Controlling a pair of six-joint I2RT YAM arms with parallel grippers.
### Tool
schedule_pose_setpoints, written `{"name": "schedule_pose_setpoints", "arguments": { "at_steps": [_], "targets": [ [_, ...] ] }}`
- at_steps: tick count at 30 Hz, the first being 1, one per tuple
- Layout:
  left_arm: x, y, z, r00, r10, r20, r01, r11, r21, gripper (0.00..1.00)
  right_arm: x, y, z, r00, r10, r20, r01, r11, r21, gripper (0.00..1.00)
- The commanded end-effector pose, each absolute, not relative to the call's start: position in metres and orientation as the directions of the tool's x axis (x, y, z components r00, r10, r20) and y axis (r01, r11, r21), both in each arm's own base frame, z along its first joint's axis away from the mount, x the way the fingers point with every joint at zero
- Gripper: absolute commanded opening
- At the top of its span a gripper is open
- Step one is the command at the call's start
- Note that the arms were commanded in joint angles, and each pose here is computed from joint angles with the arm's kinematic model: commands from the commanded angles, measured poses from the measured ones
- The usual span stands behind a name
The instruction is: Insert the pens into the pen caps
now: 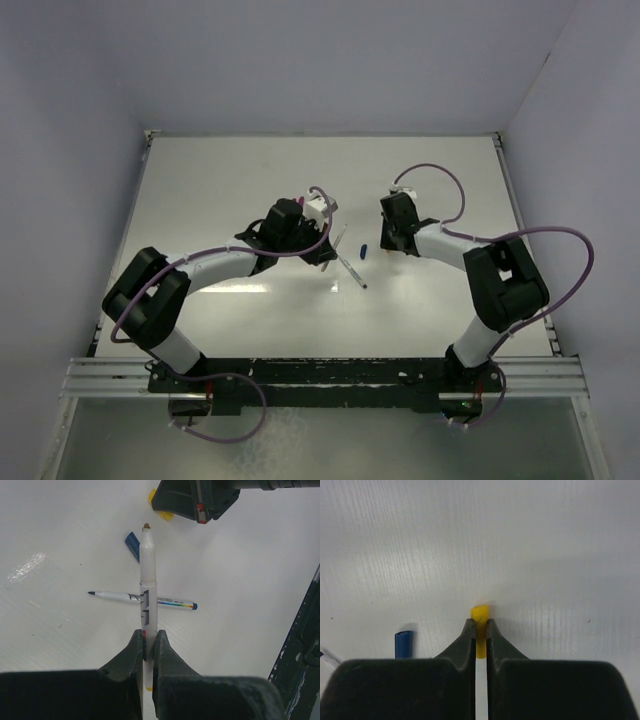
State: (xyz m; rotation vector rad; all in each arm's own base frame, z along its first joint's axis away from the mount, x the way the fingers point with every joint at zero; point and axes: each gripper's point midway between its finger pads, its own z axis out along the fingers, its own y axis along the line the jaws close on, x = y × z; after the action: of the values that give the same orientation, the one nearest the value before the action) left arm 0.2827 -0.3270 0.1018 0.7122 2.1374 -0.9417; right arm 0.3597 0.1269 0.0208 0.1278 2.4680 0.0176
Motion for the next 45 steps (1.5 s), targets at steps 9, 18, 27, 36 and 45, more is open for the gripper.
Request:
{"name": "schedule_pose_setpoints", "arguments": {
  "at_steps": [9, 18, 27, 36, 45],
  "targets": [
    [0.294, -0.341, 0.139, -0.543, 0.129, -0.829, 0.744, 0.532, -0.405, 0.0, 0.383, 0.147, 0.167, -0.382, 0.282, -0.88, -0.049, 0.945, 0.324, 0.0],
    [0.278, -0.366, 0.176, -0.559, 0.013, -0.829, 0.778, 0.354, -0.519, 0.0, 0.356, 0.177, 0.268, -0.085, 0.463, -0.882, -0.402, 0.794, 0.456, 0.0],
    [0.267, -0.377, 0.192, -0.596, -0.048, -0.802, 0.775, 0.228, -0.589, 0.0, 0.332, 0.189, 0.314, -0.004, 0.626, -0.78, -0.574, 0.637, 0.514, 0.0],
    [0.265, -0.377, 0.201, -0.585, -0.067, -0.808, 0.783, 0.213, -0.584, 0.0, 0.328, 0.196, 0.307, -0.041, 0.675, -0.737, -0.61, 0.567, 0.554, 0.0],
    [0.264, -0.377, 0.209, -0.574, -0.091, -0.814, 0.79, 0.2, -0.58, 0.0, 0.327, 0.202, 0.297, -0.084, 0.683, -0.725, -0.62, 0.534, 0.575, 0.0]
  ]
}}
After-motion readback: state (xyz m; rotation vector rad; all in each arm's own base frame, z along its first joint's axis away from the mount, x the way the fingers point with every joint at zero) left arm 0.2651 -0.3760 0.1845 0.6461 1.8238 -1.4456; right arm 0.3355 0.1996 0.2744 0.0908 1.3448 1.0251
